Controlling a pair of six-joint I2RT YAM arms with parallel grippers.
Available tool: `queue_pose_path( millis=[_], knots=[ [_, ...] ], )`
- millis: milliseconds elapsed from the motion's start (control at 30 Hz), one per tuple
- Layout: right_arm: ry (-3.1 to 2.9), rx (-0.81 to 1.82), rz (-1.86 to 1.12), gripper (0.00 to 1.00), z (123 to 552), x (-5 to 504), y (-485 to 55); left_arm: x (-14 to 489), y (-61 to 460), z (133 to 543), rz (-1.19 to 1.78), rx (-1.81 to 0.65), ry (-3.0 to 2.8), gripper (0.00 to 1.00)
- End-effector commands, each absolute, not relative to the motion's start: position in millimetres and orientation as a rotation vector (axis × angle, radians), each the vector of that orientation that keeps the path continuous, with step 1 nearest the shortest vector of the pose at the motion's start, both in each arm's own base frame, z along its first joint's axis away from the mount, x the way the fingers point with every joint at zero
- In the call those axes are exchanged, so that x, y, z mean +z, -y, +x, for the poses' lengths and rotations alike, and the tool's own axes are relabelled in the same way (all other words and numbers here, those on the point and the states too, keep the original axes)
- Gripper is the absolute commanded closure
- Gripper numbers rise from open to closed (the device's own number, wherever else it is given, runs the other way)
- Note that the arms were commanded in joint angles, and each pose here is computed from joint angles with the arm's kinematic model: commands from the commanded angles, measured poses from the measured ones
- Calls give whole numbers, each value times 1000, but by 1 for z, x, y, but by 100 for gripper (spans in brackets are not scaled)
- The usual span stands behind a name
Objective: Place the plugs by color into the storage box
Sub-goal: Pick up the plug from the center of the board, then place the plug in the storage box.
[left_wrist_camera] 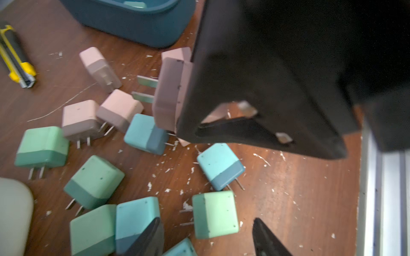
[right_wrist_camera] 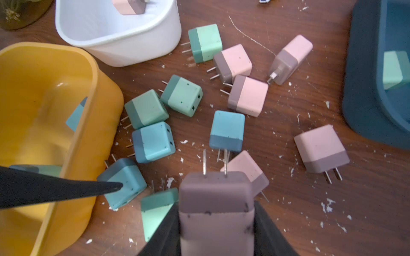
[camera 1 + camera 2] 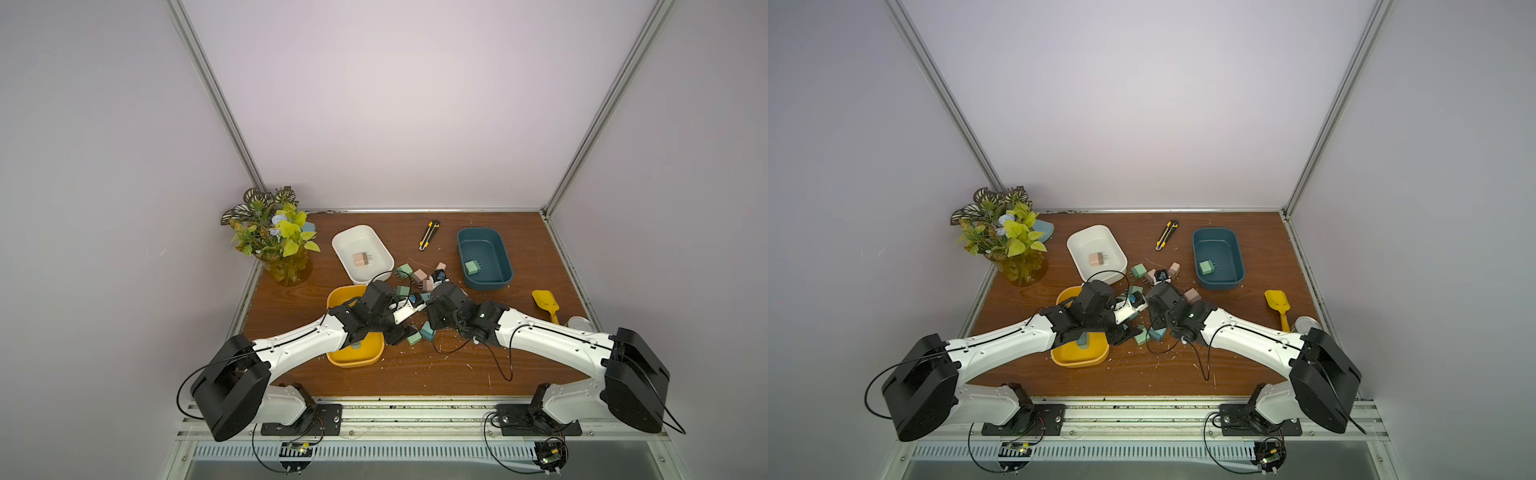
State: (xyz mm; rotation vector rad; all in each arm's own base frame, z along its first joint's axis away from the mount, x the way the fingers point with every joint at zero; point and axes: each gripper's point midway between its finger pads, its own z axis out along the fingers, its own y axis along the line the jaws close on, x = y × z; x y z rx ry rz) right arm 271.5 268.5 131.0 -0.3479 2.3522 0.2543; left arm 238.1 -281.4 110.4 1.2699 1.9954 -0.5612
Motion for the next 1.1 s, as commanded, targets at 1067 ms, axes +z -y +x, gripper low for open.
queue_pose_path(
  millis=[1067],
  knots=[
    [-2228, 640, -518, 53, 410, 153, -448, 184, 114, 391, 226, -289, -2032, 37]
  ],
)
